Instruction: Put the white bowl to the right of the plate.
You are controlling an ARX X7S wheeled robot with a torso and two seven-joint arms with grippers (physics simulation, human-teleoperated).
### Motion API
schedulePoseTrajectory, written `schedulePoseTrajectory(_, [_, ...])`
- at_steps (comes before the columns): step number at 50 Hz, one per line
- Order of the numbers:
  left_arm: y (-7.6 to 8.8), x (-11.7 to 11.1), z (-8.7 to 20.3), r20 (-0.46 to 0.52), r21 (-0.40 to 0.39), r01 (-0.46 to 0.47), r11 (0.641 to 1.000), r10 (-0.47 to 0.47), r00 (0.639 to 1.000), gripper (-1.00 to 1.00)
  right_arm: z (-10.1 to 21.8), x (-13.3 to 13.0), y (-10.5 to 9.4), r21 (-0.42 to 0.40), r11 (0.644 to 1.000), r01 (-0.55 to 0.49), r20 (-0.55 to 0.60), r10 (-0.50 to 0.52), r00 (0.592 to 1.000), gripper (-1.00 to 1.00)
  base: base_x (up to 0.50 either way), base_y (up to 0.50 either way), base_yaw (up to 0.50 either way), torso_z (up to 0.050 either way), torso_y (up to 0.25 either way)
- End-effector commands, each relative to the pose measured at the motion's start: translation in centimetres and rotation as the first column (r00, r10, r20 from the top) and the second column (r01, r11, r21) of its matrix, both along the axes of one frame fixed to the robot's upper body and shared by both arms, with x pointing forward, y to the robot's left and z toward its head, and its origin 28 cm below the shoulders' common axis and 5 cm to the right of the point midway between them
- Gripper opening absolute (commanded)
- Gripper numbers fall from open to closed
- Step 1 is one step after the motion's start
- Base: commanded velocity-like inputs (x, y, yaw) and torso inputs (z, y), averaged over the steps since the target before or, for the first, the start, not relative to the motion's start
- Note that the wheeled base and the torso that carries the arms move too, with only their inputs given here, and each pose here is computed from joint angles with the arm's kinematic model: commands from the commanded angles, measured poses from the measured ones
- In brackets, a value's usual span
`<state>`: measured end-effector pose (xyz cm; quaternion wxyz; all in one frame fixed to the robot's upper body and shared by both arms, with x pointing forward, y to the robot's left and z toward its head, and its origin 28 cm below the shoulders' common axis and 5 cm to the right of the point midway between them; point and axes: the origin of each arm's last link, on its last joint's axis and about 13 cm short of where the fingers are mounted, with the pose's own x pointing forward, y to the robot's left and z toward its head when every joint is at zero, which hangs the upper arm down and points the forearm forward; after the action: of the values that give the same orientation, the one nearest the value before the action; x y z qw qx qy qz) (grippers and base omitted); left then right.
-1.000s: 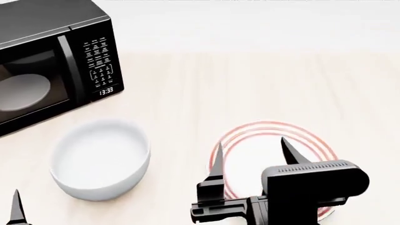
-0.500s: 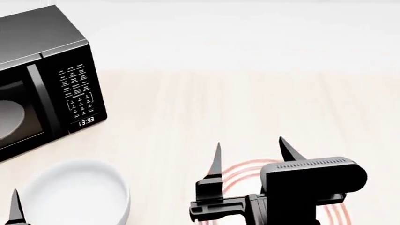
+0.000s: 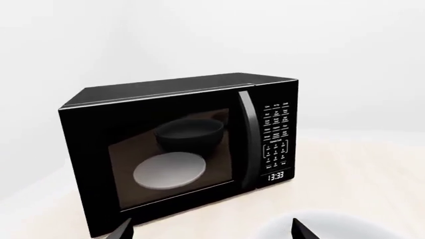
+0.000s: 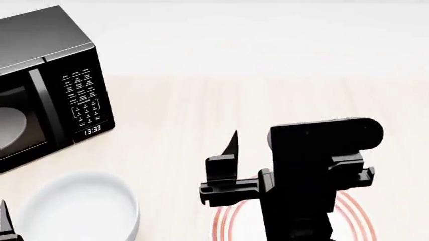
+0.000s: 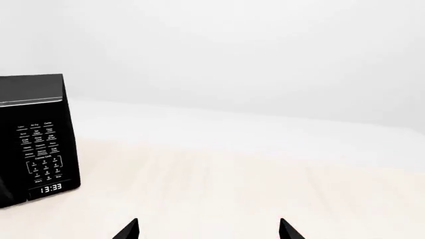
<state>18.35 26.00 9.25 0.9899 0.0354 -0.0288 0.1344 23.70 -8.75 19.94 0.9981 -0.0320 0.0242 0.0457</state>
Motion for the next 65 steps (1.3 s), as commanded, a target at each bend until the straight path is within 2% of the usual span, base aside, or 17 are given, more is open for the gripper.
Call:
schedulePoseTrajectory(1, [1.2,0.2,0.3,-0.001,-0.009,-0.069,0.998,0.069,0.998,1.00,3.1,1.2,0.2,-0.050,0.998,0.024,-0.097,-0.029,0.995,1.00,0.00,0.00,0.00,0.000,0.000])
schedulePoseTrajectory(2, [1.4,0.3,0.3,-0.002,-0.012,-0.078,0.997,0.078,0.997,1.00,3.6,1.2,0.5,-0.051,0.998,0.043,-0.105,-0.049,0.993,1.00,0.00,0.00,0.00,0.000,0.000])
schedulePoseTrajectory(4, [1.8,0.4,0.4,-0.004,-0.017,-0.094,0.995,0.094,0.996,1.00,4.4,0.4,1.6,-0.008,0.996,-0.091,-0.097,0.090,0.991,1.00,0.00,0.00,0.00,0.000,0.000])
schedulePoseTrajectory(6, [2.1,0.4,0.4,-0.003,-0.021,-0.110,0.994,0.109,0.994,1.00,5.1,0.7,1.9,0.011,0.997,-0.080,-0.103,0.080,0.991,1.00,0.00,0.00,0.00,0.000,0.000])
schedulePoseTrajectory(9, [2.3,0.4,0.5,-0.003,-0.025,-0.123,0.992,0.123,0.992,1.00,5.9,1.0,2.3,-0.004,0.997,-0.083,-0.092,0.082,0.992,1.00,0.00,0.00,0.00,0.000,0.000])
schedulePoseTrajectory(11, [2.6,0.5,0.5,-0.008,-0.026,-0.145,0.989,0.145,0.989,1.00,6.3,1.4,2.7,-0.055,0.996,-0.071,-0.079,0.066,0.995,1.00,0.00,0.00,0.00,0.000,0.000])
schedulePoseTrajectory(14, [2.9,0.4,0.6,-0.005,-0.026,-0.158,0.987,0.158,0.987,1.00,6.6,1.8,3.3,-0.054,0.996,-0.070,-0.066,0.066,0.996,1.00,0.00,0.00,0.00,0.000,0.000])
schedulePoseTrajectory(16, [3.0,0.4,0.6,-0.004,-0.029,-0.167,0.986,0.167,0.986,1.00,6.6,1.9,3.8,-0.070,0.991,-0.113,-0.106,0.106,0.989,1.00,0.00,0.00,0.00,0.000,0.000])
schedulePoseTrajectory(18, [3.2,0.4,0.7,-0.003,-0.033,-0.176,0.984,0.176,0.984,1.00,6.9,2.2,4.3,-0.006,0.998,-0.066,-0.125,0.065,0.990,1.00,0.00,0.00,0.00,0.000,0.000])
schedulePoseTrajectory(21, [3.3,0.3,0.8,0.000,-0.034,-0.184,0.982,0.184,0.983,1.00,7.1,2.4,5.1,0.011,0.995,-0.097,-0.173,0.098,0.980,1.00,0.00,0.00,0.00,0.000,0.000])
schedulePoseTrajectory(30, [3.6,0.2,0.8,0.009,-0.035,-0.202,0.979,0.203,0.979,1.00,7.8,3.2,6.2,0.027,0.997,-0.069,-0.267,0.074,0.961,1.00,0.00,0.00,0.00,0.000,0.000])
schedulePoseTrajectory(34, [3.8,0.0,0.9,0.015,-0.033,-0.217,0.976,0.217,0.976,1.00,7.6,4.1,7.3,-0.014,0.993,-0.121,-0.357,0.108,0.928,1.00,0.00,0.00,0.00,0.000,0.000])
schedulePoseTrajectory(35, [5.1,-0.5,1.1,0.023,-0.043,-0.291,0.956,0.292,0.956,1.00,8.7,4.6,9.6,0.023,0.970,-0.242,-0.422,0.229,0.877,1.00,0.00,0.00,0.00,0.000,0.000])
schedulePoseTrajectory(36, [5.1,-0.6,1.2,0.024,-0.044,-0.291,0.956,0.292,0.956,1.00,7.4,5.2,10.4,-0.041,0.970,-0.239,-0.498,0.187,0.846,1.00,0.00,0.00,0.00,0.000,0.000])
schedulePoseTrajectory(49, [5.2,-0.8,1.3,0.029,-0.044,-0.298,0.954,0.299,0.954,1.00,7.3,6.0,10.9,-0.022,0.966,-0.259,-0.552,0.204,0.808,1.00,0.00,0.00,0.00,0.000,0.000])
schedulePoseTrajectory(58, [5.2,-1.1,1.4,0.037,-0.041,-0.310,0.950,0.311,0.950,1.00,7.3,7.4,11.6,0.024,0.965,-0.260,-0.623,0.218,0.751,1.00,0.00,0.00,0.00,0.000,0.000])
schedulePoseTrajectory(65, [5.2,-1.1,1.5,0.038,-0.041,-0.309,0.950,0.310,0.950,1.00,7.1,8.4,12.0,0.075,0.964,-0.256,-0.689,0.236,0.685,1.00,0.00,0.00,0.00,0.000,0.000])
